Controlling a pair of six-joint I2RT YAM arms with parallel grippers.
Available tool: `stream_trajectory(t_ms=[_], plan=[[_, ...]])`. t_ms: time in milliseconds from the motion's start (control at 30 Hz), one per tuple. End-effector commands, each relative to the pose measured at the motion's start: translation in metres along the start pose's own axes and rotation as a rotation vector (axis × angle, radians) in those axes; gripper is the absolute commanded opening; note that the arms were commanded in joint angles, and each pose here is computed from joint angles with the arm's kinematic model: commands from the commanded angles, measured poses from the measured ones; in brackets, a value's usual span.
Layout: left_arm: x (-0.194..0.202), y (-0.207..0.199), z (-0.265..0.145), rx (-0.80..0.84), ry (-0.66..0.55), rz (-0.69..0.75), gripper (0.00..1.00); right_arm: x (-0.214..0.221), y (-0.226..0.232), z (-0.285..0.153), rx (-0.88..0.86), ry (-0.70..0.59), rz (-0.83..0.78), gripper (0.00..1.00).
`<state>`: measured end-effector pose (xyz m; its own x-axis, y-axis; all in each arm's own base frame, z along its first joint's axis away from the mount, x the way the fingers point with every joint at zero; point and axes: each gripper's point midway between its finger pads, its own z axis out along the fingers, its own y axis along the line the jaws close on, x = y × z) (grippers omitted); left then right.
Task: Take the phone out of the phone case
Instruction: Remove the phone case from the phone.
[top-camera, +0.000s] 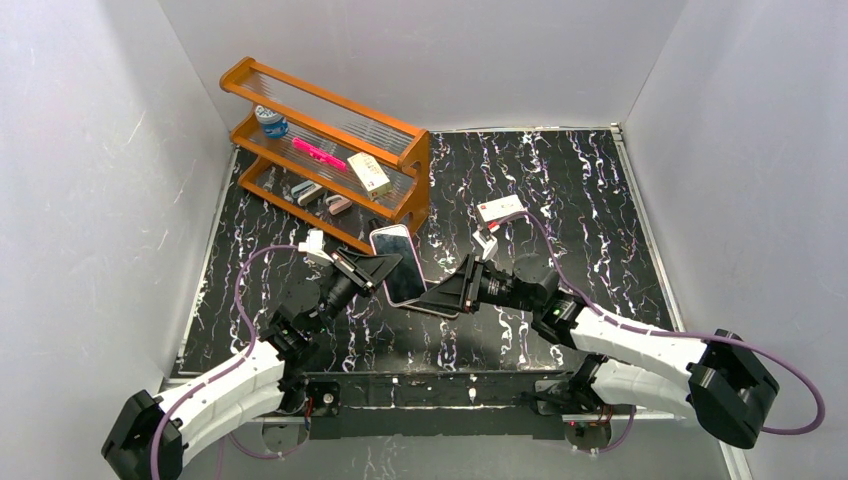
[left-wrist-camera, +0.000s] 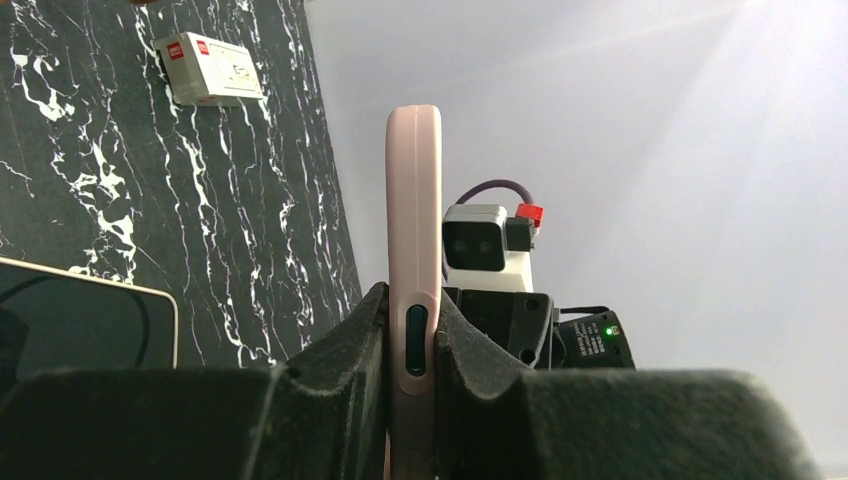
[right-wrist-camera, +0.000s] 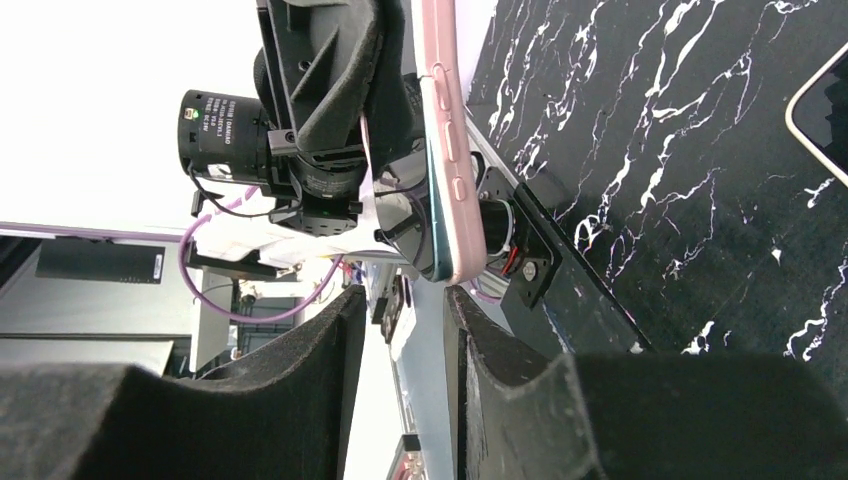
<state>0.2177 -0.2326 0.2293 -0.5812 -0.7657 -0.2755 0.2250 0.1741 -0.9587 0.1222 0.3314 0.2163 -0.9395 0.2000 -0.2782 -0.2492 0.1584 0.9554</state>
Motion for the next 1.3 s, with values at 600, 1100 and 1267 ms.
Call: stream_trajectory(t_ms=[600, 1100, 1267], plan=[[-0.009, -0.039, -0.005, 0.142, -0.023, -0.067, 0.00, -0.019, 0.023, 0.006, -0.039, -0.074, -0.038, 0.42], [-0.014, -0.031, -0.005, 0.123, -0.059, -0.067, 0.00, -0.021, 0.022, -0.006, -0.026, -0.115, -0.052, 0.44], [-0.015, -0.033, -0.005, 0.129, -0.059, -0.069, 0.00, -0.020, 0.021, -0.004, -0.026, -0.105, -0.049, 0.44]])
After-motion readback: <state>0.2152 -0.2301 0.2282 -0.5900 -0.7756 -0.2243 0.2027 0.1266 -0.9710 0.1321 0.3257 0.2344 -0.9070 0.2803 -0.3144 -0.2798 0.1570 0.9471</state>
